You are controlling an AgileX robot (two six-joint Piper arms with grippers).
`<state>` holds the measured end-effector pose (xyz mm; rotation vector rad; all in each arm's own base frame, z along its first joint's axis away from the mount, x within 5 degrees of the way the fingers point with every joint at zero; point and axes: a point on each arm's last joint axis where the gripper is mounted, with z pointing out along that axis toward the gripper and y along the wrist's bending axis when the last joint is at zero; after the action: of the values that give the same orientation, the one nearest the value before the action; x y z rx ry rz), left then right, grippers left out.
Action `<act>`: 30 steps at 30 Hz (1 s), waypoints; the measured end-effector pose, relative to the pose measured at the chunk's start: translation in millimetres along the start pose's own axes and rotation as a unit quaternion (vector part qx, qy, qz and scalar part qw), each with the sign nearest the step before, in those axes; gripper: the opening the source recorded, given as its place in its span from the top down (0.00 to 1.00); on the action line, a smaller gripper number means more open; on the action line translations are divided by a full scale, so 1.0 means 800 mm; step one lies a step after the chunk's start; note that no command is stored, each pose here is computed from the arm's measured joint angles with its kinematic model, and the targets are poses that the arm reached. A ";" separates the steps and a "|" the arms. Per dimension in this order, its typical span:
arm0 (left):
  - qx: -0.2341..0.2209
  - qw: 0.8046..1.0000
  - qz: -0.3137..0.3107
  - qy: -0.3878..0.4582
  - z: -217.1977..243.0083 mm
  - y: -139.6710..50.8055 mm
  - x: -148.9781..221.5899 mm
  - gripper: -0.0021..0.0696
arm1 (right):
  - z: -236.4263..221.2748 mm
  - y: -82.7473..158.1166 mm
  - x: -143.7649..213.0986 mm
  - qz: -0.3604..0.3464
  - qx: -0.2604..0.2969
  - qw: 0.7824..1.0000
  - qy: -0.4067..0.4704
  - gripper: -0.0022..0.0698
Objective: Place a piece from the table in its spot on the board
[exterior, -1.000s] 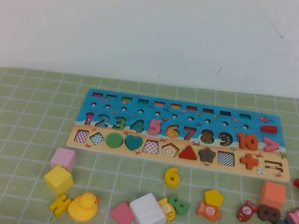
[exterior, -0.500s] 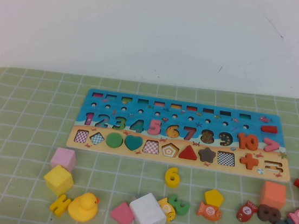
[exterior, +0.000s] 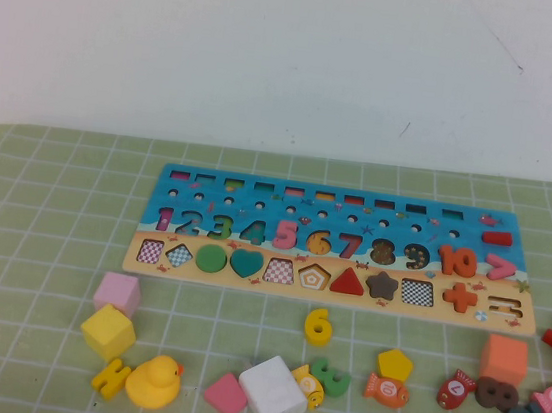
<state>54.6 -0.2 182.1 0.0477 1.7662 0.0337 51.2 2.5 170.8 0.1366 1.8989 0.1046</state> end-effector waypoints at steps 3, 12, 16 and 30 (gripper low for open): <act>-0.003 0.998 0.000 -0.066 -0.001 0.001 -0.015 0.97 | 0.000 0.000 0.000 0.000 0.000 1.000 0.000 0.97; -0.016 0.951 0.004 -0.308 -0.022 0.003 -0.067 0.97 | 0.000 0.000 0.000 0.000 0.000 1.000 0.000 0.97; -0.020 0.920 0.003 -0.392 -0.035 0.004 -0.082 0.97 | 0.000 0.000 0.000 0.000 0.000 1.000 0.000 0.97; -0.024 0.932 0.023 -0.362 -0.084 0.008 -0.179 0.97 | 0.000 0.000 0.000 0.000 0.000 1.000 0.000 0.97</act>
<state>16.7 -0.6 335.8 0.0565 1.0234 0.0819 51.2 2.5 170.8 0.1366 1.8989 0.1046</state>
